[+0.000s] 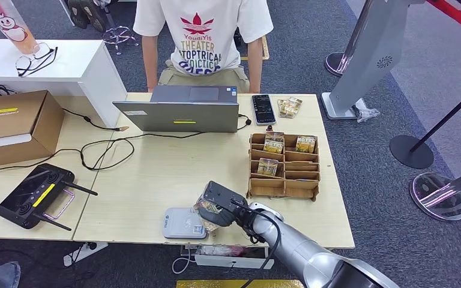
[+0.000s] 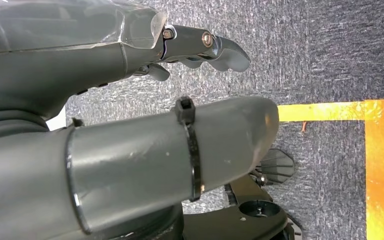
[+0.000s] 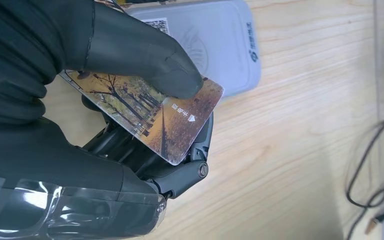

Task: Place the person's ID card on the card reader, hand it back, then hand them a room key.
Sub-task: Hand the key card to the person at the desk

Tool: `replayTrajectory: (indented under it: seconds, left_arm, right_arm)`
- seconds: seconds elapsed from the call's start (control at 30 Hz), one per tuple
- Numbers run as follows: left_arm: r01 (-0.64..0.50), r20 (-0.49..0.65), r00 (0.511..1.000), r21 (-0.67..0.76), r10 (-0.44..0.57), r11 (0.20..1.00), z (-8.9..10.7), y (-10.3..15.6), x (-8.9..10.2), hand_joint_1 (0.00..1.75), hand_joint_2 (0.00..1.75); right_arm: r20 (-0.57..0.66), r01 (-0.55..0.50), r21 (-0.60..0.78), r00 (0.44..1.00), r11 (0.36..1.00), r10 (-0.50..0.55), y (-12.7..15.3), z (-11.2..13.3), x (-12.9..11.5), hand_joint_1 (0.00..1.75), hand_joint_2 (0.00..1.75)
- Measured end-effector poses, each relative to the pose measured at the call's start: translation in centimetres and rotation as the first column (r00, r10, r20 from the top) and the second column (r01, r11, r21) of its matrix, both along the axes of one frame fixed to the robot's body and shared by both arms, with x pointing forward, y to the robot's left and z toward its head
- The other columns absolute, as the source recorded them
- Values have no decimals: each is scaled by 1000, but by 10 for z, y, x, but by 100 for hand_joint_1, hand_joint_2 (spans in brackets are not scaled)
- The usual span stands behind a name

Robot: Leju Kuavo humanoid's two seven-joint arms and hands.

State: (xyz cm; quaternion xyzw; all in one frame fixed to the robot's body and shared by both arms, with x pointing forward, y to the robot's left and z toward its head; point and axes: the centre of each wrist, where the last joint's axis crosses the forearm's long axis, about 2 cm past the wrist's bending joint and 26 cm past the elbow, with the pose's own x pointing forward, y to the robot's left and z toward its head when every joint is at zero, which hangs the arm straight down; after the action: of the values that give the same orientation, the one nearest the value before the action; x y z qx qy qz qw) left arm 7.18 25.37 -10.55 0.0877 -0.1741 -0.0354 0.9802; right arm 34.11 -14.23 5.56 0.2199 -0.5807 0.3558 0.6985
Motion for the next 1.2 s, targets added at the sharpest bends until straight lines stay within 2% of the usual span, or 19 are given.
replayTrajectory:
  seconds: [0.2,0.7,0.93,1.2]
  left_arm:
    - [-8,7,1000,-1,8,1000,0,0,-1,0,0]
    - [-18,22,1000,1,18,1000,-1,0,-4,0,0]
    - [-18,21,1000,1,17,1000,-1,0,-4,0,0]
    - [-18,20,1000,2,18,1000,-1,1,-5,0,0]
  right_arm:
    - [83,40,118,995,992,-50,-2,16,14,175,175]
    - [291,75,394,935,916,-201,-15,82,47,175,175]
    - [339,86,462,902,883,-266,-25,101,51,175,175]
    - [401,100,507,852,856,-337,-39,133,61,175,175]
